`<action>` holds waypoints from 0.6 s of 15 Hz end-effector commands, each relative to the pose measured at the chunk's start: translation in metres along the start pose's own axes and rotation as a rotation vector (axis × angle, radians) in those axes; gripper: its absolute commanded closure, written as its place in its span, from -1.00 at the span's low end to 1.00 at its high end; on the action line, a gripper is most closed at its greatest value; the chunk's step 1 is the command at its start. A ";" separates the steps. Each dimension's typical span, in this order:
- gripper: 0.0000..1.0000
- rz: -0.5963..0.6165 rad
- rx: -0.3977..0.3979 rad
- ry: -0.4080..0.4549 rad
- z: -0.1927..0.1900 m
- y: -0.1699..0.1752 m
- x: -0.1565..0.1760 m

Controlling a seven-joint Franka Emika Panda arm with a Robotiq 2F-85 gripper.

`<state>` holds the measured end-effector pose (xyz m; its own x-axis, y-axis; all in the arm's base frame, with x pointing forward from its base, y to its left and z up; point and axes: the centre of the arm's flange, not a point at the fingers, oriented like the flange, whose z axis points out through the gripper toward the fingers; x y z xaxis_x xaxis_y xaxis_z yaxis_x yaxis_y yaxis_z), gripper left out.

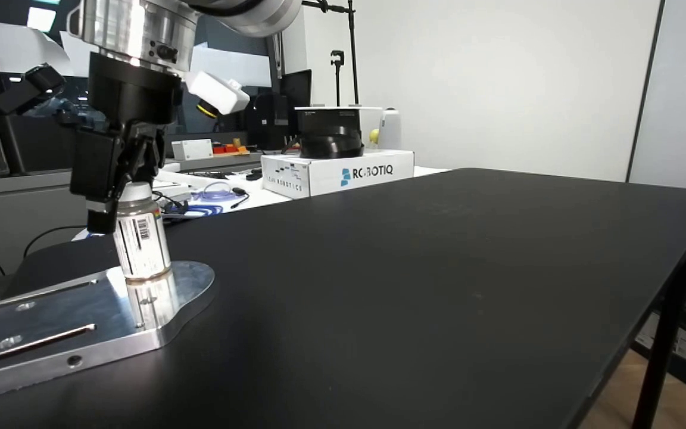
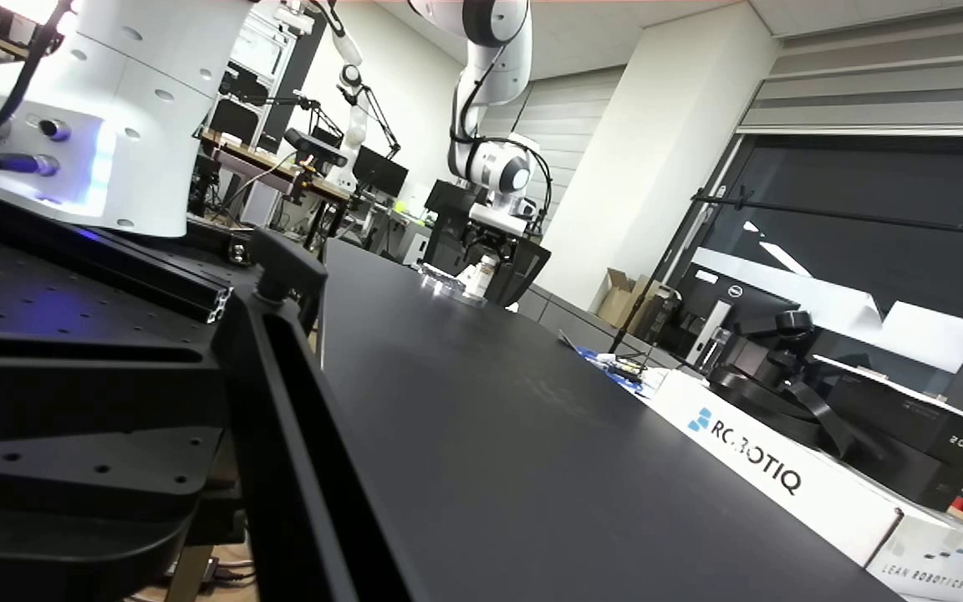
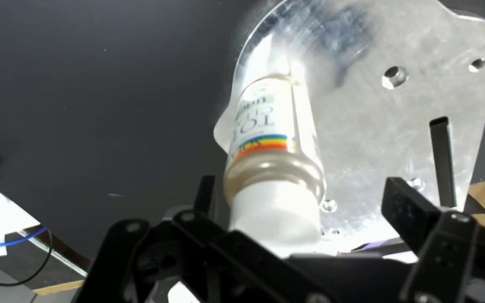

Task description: Move the bottle to the left.

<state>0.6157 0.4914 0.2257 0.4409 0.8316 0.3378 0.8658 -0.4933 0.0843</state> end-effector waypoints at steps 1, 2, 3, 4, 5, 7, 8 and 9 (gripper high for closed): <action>-1.00 0.003 -0.046 0.011 -0.036 -0.013 0.010; -1.00 0.002 -0.059 0.019 -0.044 -0.016 0.013; -1.00 -0.001 -0.074 0.024 -0.054 -0.021 0.015; -1.00 -0.006 -0.092 0.029 -0.062 -0.024 0.017; -1.00 -0.013 -0.108 0.034 -0.071 -0.028 0.019; -1.00 -0.025 -0.132 0.035 -0.084 -0.035 0.021; -1.00 -0.032 -0.137 0.026 -0.088 -0.039 0.021; -1.00 -0.043 -0.101 0.051 -0.068 -0.027 0.035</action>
<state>0.5917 0.5160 0.2996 0.3888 0.8399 0.3786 0.8542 -0.4826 0.1935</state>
